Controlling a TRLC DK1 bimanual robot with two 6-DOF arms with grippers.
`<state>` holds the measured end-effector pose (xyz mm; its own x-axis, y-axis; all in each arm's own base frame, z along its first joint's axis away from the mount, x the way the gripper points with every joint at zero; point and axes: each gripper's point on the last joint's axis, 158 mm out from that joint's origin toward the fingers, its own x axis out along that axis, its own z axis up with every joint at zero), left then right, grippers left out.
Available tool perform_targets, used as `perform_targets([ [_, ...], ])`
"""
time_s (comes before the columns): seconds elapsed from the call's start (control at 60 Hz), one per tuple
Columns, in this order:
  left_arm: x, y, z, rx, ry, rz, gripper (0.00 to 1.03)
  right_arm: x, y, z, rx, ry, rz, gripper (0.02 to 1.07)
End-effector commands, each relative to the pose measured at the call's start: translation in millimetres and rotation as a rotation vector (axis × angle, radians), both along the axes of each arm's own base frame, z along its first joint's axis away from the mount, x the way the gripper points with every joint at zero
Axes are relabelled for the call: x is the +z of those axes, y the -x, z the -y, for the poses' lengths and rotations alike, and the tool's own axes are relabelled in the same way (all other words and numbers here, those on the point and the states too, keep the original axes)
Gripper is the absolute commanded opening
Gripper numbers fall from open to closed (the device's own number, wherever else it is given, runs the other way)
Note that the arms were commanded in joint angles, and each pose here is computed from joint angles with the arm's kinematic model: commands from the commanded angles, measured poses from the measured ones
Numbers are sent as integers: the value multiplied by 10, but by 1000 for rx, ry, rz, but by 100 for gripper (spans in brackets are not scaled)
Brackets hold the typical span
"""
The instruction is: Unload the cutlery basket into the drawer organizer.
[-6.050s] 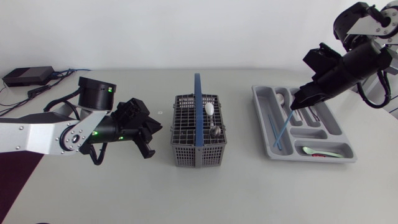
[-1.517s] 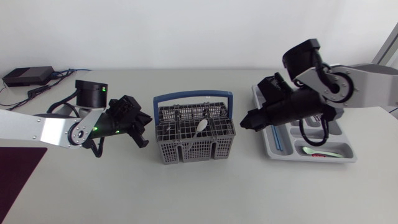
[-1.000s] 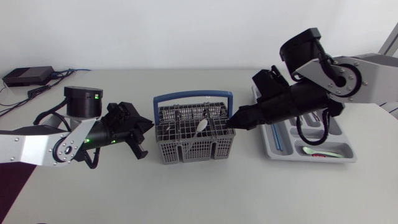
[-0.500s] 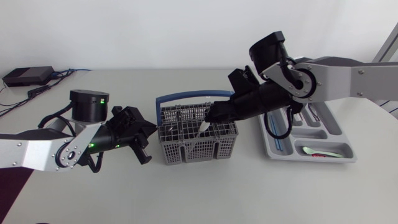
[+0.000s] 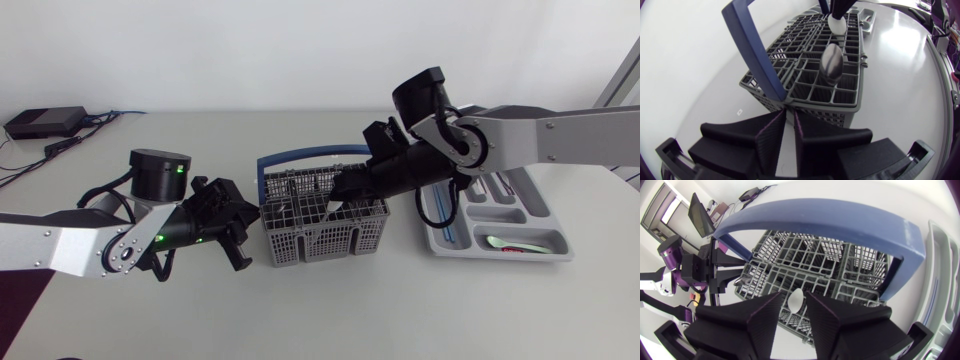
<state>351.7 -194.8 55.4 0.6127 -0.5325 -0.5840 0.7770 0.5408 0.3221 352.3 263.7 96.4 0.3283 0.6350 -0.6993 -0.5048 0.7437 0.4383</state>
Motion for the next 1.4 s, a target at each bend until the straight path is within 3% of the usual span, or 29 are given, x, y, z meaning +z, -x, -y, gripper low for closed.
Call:
perform_targets([
  [0.0,91,-76,60,-1,12,28,30,-116,44,13,-21,1,-44,27],
  [0.133,131,-66,46,2,15,35,30,-121,57,12,-22,3,-51,13],
  [0.35,145,-52,44,2,15,38,30,-138,57,24,-19,13,-49,8],
  [1.017,120,-34,40,2,13,34,30,595,184,182,-8,-27,115,8],
  [1.383,113,-33,67,1,4,38,30,1304,374,511,-5,-166,125,8],
])
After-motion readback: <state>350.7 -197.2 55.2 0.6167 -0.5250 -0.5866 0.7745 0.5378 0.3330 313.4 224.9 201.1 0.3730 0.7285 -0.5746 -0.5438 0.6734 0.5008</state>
